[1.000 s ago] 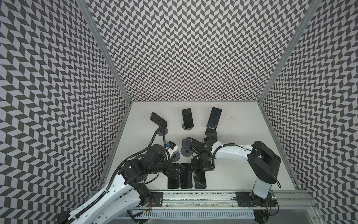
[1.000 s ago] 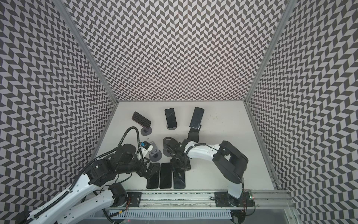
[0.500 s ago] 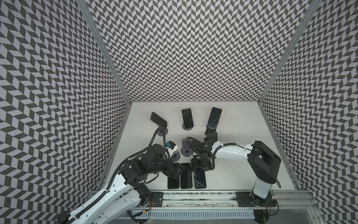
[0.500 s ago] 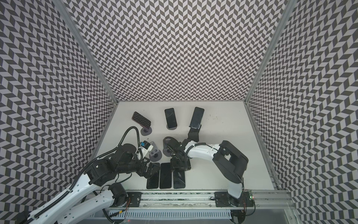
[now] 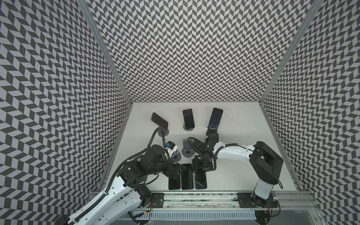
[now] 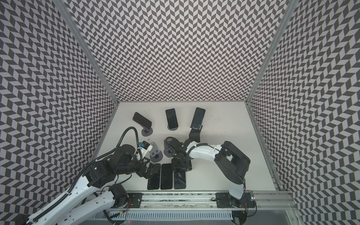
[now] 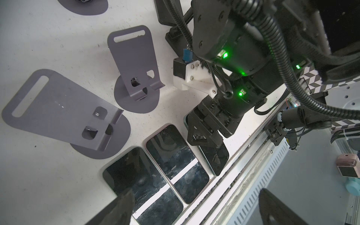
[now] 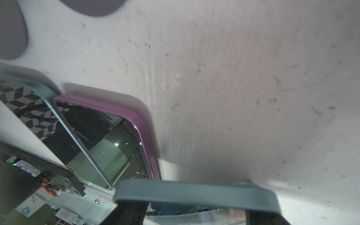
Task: Remove the phone from the phone stand
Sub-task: Place the phone at the bottom-center of the table.
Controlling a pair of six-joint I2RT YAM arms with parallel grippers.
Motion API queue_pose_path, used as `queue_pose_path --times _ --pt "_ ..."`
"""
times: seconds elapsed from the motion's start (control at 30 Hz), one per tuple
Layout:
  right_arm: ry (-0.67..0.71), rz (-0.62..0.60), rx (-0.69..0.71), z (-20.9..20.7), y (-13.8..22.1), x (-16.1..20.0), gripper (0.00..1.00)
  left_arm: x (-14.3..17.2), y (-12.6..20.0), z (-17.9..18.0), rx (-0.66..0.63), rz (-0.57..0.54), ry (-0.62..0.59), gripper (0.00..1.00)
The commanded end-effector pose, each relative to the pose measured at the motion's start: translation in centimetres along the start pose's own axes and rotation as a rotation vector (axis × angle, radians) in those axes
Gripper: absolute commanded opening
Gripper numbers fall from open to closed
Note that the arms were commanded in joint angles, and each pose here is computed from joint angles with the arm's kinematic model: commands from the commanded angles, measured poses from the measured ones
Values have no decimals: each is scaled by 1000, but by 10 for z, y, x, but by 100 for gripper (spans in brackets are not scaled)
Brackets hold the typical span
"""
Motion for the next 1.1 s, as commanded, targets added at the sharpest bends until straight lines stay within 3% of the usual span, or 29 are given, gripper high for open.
queue_pose_path --times 0.0,0.43,1.07 --pt "-5 -30 -24 0 -1 -3 65 3 -4 3 0 20 0 100" --pt "-9 -32 -20 -4 -2 -2 75 2 -2 4 -4 9 5 100" --pt "-13 -37 -21 -1 0 -3 77 2 -1 4 -2 4 4 100"
Point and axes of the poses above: each gripper's point midway between its finger pads, its own y axis back along the fingers, its own z axis along the line the jaws close on, x = y × z, the point moved 7 cm from there along y, back along the fingers, and after that the axes turned 4 degrees about -y, right-handed, at the moved point
